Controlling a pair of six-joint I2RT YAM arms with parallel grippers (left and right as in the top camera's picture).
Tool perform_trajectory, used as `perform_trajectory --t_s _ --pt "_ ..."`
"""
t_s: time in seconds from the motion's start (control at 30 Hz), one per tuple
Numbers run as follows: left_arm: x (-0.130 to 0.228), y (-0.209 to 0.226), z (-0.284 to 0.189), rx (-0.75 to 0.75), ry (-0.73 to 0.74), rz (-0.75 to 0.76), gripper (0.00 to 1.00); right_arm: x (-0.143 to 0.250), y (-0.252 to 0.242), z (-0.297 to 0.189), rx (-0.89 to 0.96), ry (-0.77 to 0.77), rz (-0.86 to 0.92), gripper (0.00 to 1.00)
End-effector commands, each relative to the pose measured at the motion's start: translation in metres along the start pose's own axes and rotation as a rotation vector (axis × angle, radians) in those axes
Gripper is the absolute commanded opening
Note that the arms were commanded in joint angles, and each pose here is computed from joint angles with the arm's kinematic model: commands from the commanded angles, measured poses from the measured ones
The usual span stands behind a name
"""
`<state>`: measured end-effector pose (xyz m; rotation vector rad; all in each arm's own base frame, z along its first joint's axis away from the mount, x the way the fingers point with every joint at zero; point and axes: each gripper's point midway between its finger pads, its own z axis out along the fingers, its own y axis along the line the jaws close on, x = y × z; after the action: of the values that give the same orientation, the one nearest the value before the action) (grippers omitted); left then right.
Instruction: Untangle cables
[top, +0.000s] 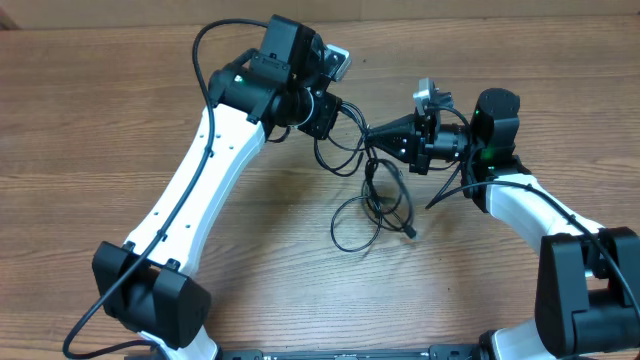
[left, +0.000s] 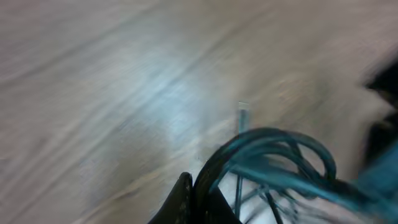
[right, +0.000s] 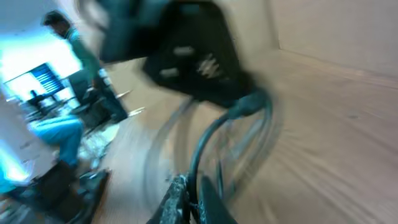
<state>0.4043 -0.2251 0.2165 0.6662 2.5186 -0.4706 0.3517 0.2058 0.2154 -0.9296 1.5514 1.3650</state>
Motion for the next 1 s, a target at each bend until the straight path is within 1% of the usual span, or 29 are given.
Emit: perform_trajectory --t_s 0.0,0.17,0.23,0.27,0.3,0.37,0.4,0.47,0.5,0.57,0.7,0.83,0.9,0.97 --pt "-0.001 0.036 0.012 -0.143 0.016 -0.02 0.04 -0.004 0.028 -0.001 -0.139 0.019 -0.045 0.04" --pt "0.004 0.037 0.019 -0.134 0.041 -0.025 0.04 -0.004 0.028 -0.001 -0.141 0.02 -0.045 0.04" --pt "0.005 0.03 0.02 -0.096 0.046 -0.027 0.04 -0.004 0.023 0.0 -0.11 0.015 -0.036 0.04" --pt "0.006 0.026 0.02 -0.071 0.049 -0.029 0.04 -0.005 0.017 0.0 -0.079 0.01 -0.025 0.05" --pt "0.008 0.019 0.021 -0.033 0.055 -0.031 0.04 -0.005 0.008 0.001 -0.027 0.005 -0.004 0.09" --pt "0.011 0.011 0.02 0.013 0.069 -0.036 0.04 -0.003 -0.006 0.001 0.05 0.0 0.036 0.09" --pt "0.013 0.008 0.02 0.032 0.076 -0.035 0.04 -0.001 -0.013 0.0 0.094 -0.003 0.072 0.12" --pt "0.017 -0.002 0.018 0.089 0.09 -0.007 0.04 0.002 -0.024 -0.001 0.157 -0.005 0.134 0.22" --pt "0.019 -0.01 0.015 0.135 0.095 0.024 0.04 0.004 -0.025 -0.002 0.159 0.0 0.154 0.34" --pt "0.02 -0.011 0.011 0.138 0.095 0.045 0.04 0.006 -0.025 -0.002 0.16 0.002 0.19 0.38" --pt "0.013 -0.012 -0.005 0.118 0.054 0.064 0.04 0.011 -0.025 -0.002 0.163 0.01 0.237 0.39" --pt "-0.005 -0.008 -0.038 0.055 -0.029 0.086 0.04 0.028 -0.042 -0.006 0.271 0.034 0.342 0.43" --pt "-0.012 -0.011 -0.053 0.051 -0.068 0.096 0.04 0.039 -0.051 -0.01 0.339 0.053 0.399 0.49" --pt "-0.018 -0.015 -0.069 0.047 -0.111 0.11 0.04 0.047 -0.052 -0.011 0.356 0.07 0.443 0.55"
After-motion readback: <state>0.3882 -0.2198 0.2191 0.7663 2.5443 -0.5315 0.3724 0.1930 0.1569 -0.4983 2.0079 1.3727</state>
